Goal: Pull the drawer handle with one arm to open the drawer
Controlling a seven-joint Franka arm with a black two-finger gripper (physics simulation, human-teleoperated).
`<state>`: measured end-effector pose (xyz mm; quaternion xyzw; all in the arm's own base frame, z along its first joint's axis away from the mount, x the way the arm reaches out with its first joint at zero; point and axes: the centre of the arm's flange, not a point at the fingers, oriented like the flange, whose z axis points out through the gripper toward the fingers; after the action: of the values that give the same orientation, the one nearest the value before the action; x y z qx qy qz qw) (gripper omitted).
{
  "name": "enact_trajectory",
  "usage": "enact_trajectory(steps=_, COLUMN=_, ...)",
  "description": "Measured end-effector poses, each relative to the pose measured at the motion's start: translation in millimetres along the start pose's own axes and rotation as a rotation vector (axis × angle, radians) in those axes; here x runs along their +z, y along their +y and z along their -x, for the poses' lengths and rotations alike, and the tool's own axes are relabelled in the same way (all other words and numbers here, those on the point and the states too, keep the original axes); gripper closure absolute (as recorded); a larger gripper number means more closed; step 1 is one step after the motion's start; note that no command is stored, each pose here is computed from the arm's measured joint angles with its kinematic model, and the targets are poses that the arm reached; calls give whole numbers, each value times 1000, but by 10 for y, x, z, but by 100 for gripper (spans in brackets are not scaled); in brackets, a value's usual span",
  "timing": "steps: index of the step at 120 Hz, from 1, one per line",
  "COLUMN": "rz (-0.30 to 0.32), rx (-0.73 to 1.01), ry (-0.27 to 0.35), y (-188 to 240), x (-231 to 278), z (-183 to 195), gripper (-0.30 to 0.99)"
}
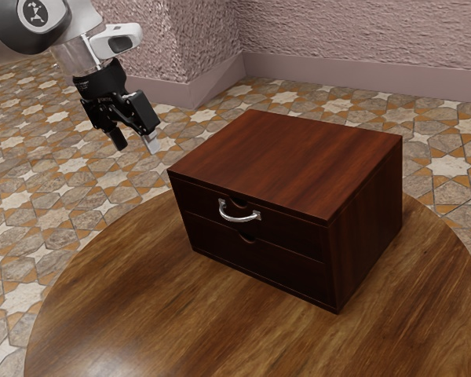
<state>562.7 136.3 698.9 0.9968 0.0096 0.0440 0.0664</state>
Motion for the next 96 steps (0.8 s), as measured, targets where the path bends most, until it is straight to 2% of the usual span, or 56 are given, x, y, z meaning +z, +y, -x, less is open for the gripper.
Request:
enact_trajectory(steps=26, rz=-3, rx=2, ry=13, y=15, x=-78, z=26, gripper=0)
enact_trajectory(steps=32, rz=-26, rx=14, ry=99, y=106, x=-529, z=151, gripper=0)
enact_trajectory(steps=40, rz=-62, rx=61, ry=252, y=427, x=-1310, z=513, gripper=0)
enact_trajectory(steps=44, rz=-67, rx=86, ry=290, y=584, x=-1493, z=624, gripper=0)
enact_trajectory(steps=50, rz=-65, rx=122, ry=312, y=787, x=-1592, z=682, gripper=0)
enact_trajectory(steps=66, rz=-49, rx=206, ry=304, y=1245, x=-1539, z=655, gripper=0)
enact_trajectory(steps=78, rz=-92, rx=240, ry=259, y=1469, x=-1337, z=523, gripper=0)
enact_trajectory(steps=86, rz=-112, rx=241, ry=211, y=1497, x=-1128, z=428, gripper=0)
enact_trajectory(steps=96, rz=-147, rx=206, ry=170, y=1335, x=-966, z=342, gripper=0)
